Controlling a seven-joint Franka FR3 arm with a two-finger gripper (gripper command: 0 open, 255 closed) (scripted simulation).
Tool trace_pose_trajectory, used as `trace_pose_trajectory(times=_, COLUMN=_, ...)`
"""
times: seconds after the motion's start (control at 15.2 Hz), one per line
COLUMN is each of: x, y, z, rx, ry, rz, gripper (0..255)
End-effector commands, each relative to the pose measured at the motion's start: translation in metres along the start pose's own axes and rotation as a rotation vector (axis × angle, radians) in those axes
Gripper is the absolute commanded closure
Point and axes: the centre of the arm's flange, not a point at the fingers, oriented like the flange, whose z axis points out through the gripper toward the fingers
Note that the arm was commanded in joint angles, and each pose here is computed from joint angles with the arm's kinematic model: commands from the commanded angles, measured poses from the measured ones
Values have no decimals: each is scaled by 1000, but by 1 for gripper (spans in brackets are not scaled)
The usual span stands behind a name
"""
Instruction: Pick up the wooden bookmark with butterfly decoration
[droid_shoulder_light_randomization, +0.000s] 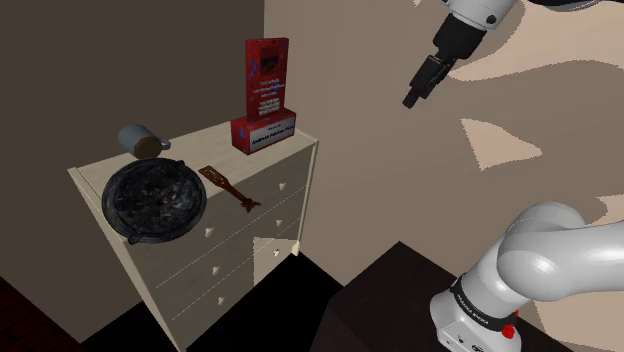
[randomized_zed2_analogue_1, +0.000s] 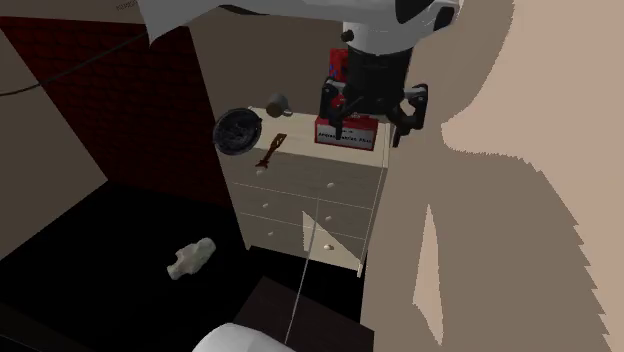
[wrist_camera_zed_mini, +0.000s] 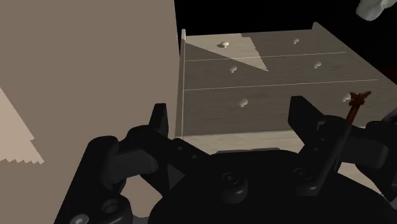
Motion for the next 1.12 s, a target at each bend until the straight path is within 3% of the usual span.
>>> trace_pose_trajectory(times=0.0, x=0, y=0, z=0, rx=0, ry=0, rz=0, gripper=0)
trace_pose_trajectory(times=1.06, x=128, y=-139, z=113, rx=1, ry=-101, rz=-42, gripper=0)
